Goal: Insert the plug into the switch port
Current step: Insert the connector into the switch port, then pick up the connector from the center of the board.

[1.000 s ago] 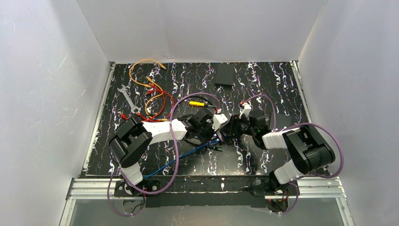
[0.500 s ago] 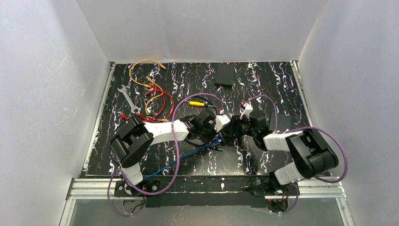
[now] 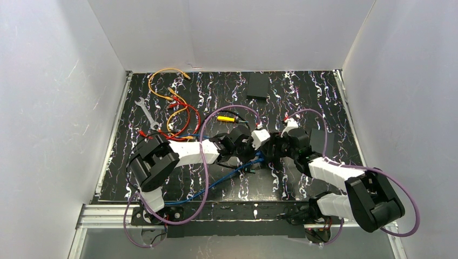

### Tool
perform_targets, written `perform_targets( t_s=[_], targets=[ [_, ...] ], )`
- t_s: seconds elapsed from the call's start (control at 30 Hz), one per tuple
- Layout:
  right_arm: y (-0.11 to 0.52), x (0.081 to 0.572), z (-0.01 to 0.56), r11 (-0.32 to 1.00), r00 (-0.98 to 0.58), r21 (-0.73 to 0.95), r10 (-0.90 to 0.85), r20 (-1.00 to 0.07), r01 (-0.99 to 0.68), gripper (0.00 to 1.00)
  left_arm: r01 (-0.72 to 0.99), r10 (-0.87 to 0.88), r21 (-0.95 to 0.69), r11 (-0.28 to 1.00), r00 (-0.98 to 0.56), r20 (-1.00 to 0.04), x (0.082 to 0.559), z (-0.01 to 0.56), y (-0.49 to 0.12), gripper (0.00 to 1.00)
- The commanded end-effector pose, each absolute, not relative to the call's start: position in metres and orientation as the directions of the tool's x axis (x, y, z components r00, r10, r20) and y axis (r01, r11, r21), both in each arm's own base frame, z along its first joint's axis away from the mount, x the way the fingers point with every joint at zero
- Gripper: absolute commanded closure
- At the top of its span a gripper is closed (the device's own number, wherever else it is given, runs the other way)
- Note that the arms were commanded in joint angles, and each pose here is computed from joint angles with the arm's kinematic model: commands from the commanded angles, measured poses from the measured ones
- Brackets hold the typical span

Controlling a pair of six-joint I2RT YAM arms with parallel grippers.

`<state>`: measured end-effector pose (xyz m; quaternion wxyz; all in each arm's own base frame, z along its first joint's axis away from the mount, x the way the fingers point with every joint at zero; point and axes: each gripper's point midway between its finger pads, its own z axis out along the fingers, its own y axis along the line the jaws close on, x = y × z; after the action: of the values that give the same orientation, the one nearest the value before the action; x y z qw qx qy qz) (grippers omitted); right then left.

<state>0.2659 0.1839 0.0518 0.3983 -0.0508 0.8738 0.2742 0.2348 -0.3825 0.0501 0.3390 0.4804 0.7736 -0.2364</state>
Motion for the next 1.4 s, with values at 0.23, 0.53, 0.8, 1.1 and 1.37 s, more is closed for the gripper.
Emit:
perform_targets(
  t_s=[0.23, 0.53, 0.8, 1.1, 1.37],
  targets=[
    [0.172, 0.253, 0.036, 0.887, -0.722, 0.395, 0.109, -0.683, -0.24, 0.11, 0.853, 0.427, -0.066, 0.518, -0.325, -0.844, 0.255, 0.079, -0.392, 0.62],
    [0.16, 0.257, 0.048, 0.905, -0.673, 0.37, 0.14, -0.726, -0.211, 0.01, 0.667, 0.29, -0.075, 0.741, -0.419, -0.861, 0.286, 0.117, -0.312, 0.24],
    [0.161, 0.256, 0.056, 0.897, -0.653, 0.379, 0.147, -0.743, -0.229, 0.01, 0.482, 0.158, -0.164, 0.861, -0.56, -0.813, 0.281, 0.126, -0.238, 0.02],
    [0.165, 0.255, 0.055, 0.888, -0.661, 0.39, 0.142, -0.736, -0.243, 0.01, 0.35, 0.128, -0.181, 0.919, -0.7, -0.703, 0.262, 0.108, -0.209, 0.02],
    [0.17, 0.252, 0.054, 0.875, -0.675, 0.408, 0.137, -0.725, -0.26, 0.01, 0.442, 0.28, -0.107, 0.89, -0.718, -0.638, 0.277, 0.105, -0.229, 0.02]
  ],
)
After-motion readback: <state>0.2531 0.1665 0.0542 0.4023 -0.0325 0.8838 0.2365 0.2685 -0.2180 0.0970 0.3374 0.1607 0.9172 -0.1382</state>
